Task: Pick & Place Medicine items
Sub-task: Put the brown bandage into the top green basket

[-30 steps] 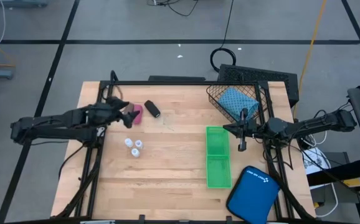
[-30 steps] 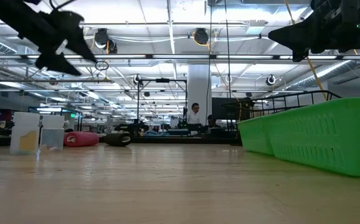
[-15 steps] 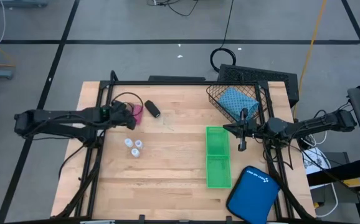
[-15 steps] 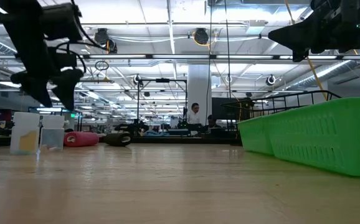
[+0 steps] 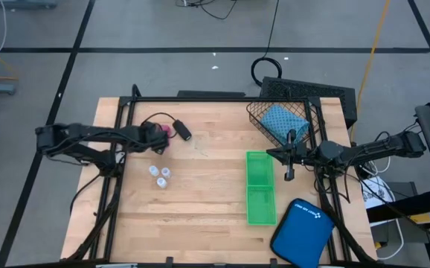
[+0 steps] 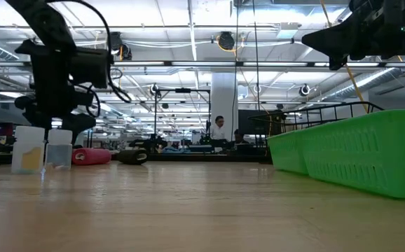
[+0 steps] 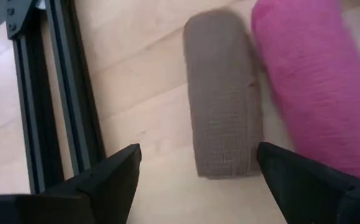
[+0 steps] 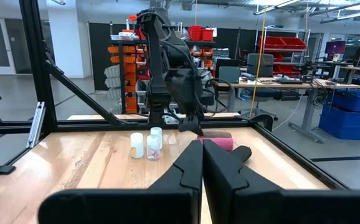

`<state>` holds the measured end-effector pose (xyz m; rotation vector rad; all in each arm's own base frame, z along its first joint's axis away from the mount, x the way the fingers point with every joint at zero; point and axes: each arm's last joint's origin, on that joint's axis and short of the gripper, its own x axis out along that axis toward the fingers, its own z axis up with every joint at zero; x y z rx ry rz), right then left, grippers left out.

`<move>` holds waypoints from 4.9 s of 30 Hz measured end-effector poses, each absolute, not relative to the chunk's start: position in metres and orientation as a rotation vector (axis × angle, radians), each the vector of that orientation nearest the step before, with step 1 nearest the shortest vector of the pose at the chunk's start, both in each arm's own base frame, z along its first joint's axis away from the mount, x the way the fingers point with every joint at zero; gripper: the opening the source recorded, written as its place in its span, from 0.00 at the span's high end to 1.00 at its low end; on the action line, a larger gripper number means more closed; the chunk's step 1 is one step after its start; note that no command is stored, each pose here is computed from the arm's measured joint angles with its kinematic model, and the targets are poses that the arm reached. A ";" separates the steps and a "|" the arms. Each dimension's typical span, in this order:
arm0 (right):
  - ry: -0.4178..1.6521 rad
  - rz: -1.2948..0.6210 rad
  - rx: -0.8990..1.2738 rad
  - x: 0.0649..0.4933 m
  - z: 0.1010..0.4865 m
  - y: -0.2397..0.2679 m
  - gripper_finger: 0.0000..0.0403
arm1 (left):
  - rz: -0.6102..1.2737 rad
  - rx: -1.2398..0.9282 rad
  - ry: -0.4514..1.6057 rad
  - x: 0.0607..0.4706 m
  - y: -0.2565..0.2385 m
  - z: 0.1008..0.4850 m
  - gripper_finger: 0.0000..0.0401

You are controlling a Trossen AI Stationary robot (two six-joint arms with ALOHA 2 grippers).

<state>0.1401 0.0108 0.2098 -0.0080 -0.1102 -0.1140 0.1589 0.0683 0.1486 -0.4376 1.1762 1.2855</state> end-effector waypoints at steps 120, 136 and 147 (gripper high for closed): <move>0.083 0.066 -0.204 0.278 0.212 0.028 0.93 | -0.102 -0.346 0.765 0.314 -0.009 0.296 0.66; 0.090 0.058 -0.159 0.278 0.210 0.026 0.93 | -0.062 -0.338 0.626 0.287 0.002 0.334 0.63; 0.109 0.039 -0.132 0.278 0.209 0.021 0.93 | -0.048 -0.062 0.716 0.335 -0.020 0.332 0.51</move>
